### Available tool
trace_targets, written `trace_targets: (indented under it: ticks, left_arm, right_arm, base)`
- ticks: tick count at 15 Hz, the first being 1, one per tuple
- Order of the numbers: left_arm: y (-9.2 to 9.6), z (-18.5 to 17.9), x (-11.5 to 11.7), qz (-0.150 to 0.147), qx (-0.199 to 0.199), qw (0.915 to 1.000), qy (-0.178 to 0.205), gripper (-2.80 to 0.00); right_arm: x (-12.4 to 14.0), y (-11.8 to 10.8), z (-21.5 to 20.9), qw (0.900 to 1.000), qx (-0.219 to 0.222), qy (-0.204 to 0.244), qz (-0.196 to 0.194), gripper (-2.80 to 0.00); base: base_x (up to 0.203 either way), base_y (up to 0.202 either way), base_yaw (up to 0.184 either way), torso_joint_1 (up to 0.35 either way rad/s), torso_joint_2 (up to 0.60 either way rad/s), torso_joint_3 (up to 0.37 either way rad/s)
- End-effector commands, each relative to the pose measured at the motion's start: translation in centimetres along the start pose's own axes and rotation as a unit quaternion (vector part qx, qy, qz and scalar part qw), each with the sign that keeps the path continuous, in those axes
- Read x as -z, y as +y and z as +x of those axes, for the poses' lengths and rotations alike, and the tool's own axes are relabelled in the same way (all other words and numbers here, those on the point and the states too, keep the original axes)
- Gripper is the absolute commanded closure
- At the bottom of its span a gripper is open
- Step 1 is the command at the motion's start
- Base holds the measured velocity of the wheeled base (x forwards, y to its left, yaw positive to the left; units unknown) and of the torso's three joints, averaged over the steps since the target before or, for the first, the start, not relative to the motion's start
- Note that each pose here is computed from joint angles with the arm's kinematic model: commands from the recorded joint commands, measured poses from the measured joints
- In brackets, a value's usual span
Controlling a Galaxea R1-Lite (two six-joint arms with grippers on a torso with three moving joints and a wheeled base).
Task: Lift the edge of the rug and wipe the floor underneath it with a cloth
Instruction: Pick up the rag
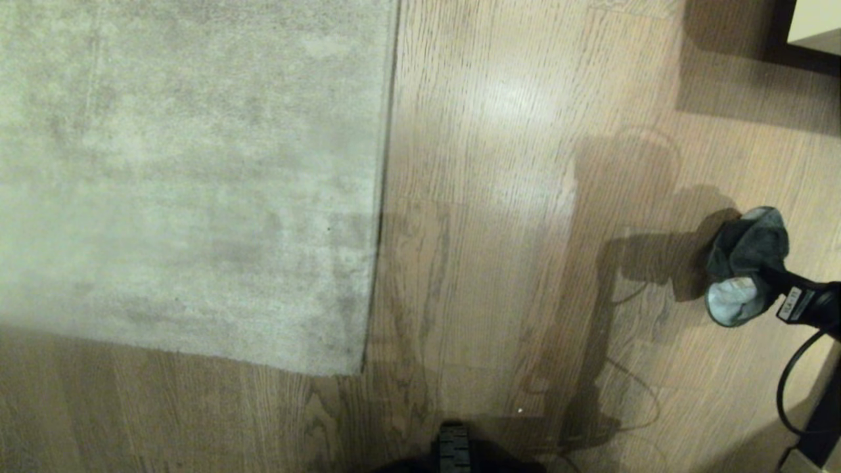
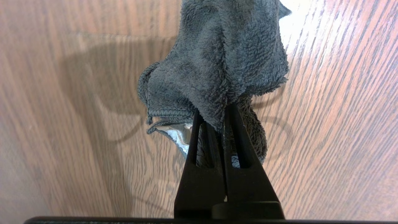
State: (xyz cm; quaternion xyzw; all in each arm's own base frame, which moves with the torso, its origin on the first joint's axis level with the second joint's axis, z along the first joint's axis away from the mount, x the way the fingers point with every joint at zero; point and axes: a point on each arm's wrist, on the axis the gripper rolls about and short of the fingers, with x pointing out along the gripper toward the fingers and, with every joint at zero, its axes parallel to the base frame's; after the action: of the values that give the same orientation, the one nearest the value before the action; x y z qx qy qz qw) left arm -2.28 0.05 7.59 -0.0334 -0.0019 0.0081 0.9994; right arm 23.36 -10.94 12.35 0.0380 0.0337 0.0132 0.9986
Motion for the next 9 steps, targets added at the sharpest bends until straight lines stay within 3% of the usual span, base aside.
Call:
trace_targets:
  ticks: [1,9]
  left_arm:
    - [0.0,0.0,0.0,0.0,0.0,1.0,0.0,0.0]
    - [0.0,0.0,0.0,0.0,0.0,1.0,0.0,0.0]
  right_arm:
    - [-0.2,0.7,-1.1,1.0,-0.004,-0.007,-0.013,0.0]
    - [1.1,4.3,-6.2,0.999,-0.025,0.02,-0.006,0.0]
  base:
    - [0.0,0.0,0.0,0.0,0.0,0.0]
    - [0.0,0.0,0.0,0.0,0.0,0.0]
